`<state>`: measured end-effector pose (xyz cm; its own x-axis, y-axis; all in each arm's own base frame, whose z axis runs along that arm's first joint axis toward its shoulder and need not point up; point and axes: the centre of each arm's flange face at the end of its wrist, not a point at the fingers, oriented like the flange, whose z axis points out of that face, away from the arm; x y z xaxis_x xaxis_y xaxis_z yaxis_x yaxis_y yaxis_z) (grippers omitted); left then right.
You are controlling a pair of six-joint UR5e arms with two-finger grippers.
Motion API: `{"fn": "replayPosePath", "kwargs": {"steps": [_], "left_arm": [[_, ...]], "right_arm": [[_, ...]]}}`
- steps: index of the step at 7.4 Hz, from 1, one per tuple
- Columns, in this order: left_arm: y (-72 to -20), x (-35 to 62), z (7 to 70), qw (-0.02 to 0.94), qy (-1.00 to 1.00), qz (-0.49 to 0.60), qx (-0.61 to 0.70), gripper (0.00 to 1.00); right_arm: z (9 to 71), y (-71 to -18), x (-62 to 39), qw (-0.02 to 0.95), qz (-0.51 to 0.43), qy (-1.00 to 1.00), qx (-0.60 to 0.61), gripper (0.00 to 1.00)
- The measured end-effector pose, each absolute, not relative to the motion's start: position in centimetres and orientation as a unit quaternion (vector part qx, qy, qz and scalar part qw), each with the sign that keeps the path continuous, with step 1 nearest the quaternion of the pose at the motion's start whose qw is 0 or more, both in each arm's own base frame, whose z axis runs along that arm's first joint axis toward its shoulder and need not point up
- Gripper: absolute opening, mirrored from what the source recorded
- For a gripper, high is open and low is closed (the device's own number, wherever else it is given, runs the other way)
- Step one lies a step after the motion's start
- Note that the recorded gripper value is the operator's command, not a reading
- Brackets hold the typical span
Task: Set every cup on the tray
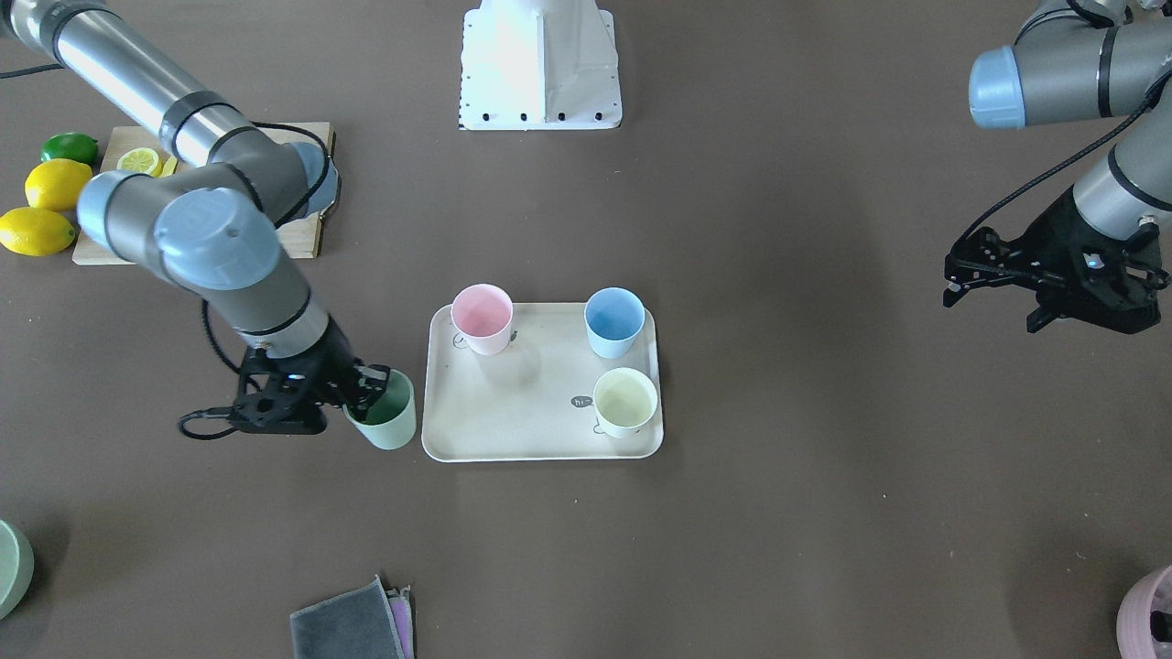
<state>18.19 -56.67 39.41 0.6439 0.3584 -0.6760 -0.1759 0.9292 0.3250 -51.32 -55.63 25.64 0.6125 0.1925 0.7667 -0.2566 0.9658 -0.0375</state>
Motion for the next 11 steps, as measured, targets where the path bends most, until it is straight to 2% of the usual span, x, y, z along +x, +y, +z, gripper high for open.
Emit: {"fn": "replayPosePath", "kwargs": {"steps": [3, 6, 7, 9, 11], "left_arm": [[-56.8, 18.4, 39.5, 0.899, 0.395, 0.149, 0.114, 0.99], [-56.7, 18.3, 40.3, 0.9, 0.394, 0.148, 0.11, 0.99], [-56.6, 18.3, 42.1, 0.902, 0.392, 0.147, 0.104, 0.99], [-55.2, 17.3, 49.5, 0.915, 0.373, 0.132, 0.079, 0.99], [-54.4, 13.8, 54.7, 0.93, 0.346, 0.101, 0.076, 0.99]], "right_arm": [[23.4, -55.5, -52.6, 0.9, 0.142, -0.409, 0.056, 1.0], [23.9, -58.7, -47.7, 0.901, 0.126, -0.411, 0.053, 1.0], [26.7, -59.8, -43.4, 0.908, 0.104, -0.403, 0.055, 1.0], [35.0, -60.6, -31.6, 0.918, 0.058, -0.388, 0.064, 1.0], [44.3, -58.8, -19.0, 0.918, 0.004, -0.392, 0.056, 1.0]]}}
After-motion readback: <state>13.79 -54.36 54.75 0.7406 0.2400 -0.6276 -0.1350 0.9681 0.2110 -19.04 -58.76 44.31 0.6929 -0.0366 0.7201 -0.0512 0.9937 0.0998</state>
